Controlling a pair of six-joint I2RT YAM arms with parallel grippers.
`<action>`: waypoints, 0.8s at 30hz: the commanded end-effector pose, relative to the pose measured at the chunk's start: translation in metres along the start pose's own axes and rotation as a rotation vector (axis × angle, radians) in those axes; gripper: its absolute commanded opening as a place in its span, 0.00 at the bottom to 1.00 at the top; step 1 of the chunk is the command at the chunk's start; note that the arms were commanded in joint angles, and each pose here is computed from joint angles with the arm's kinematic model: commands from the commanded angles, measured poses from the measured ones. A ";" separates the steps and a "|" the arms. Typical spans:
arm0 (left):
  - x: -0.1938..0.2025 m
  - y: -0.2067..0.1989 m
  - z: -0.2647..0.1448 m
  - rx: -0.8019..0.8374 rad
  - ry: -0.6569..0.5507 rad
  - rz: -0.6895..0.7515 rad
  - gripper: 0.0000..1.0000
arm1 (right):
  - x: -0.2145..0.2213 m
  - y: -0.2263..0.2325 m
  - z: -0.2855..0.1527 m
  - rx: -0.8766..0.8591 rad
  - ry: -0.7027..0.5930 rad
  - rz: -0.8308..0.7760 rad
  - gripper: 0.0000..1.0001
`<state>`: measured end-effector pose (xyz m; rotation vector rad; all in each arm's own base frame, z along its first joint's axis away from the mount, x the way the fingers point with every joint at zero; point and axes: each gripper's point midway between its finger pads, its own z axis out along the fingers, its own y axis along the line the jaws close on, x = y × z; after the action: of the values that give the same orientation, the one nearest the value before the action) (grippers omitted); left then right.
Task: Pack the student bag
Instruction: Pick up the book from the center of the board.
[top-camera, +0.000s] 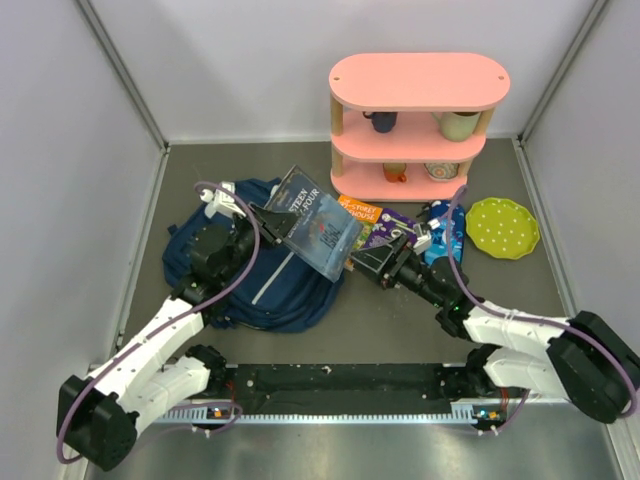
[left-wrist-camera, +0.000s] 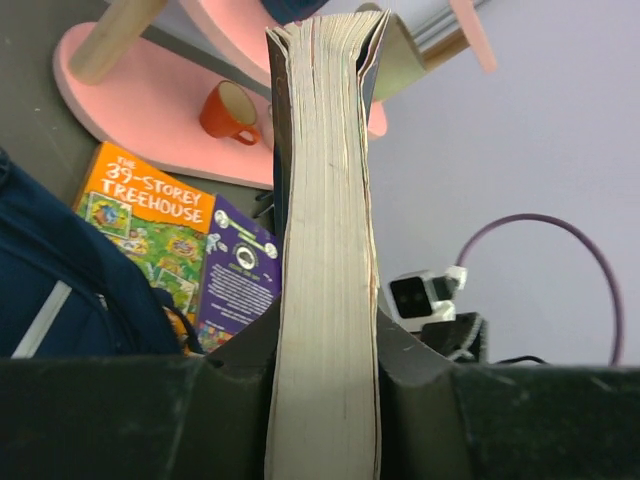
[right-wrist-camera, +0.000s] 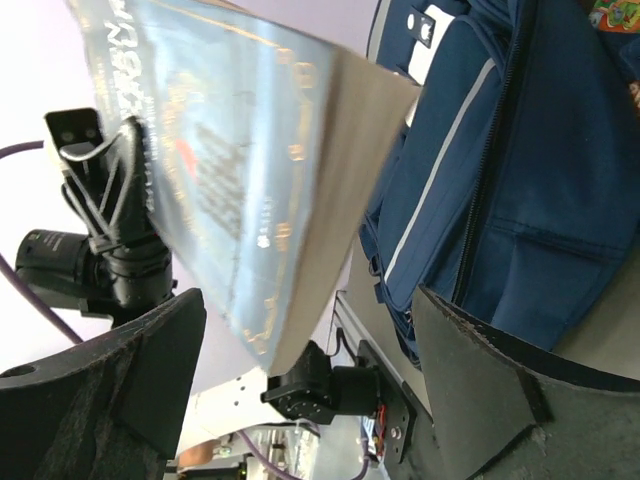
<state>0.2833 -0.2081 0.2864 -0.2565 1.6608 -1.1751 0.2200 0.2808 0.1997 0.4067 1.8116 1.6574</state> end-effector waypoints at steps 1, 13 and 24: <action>-0.041 -0.065 -0.006 0.246 -0.141 -0.054 0.00 | -0.008 0.030 0.010 -0.123 -0.020 0.019 0.82; -0.033 -0.064 -0.006 0.275 -0.118 -0.096 0.00 | -0.014 0.068 0.033 -0.303 -0.019 -0.024 0.82; -0.023 -0.061 -0.007 0.302 -0.090 -0.149 0.00 | -0.021 0.081 0.039 -0.384 -0.042 -0.039 0.64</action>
<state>0.2765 -0.2188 0.2971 -0.2966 1.5838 -1.3551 0.2467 0.3139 0.2305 0.3391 1.6528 1.8134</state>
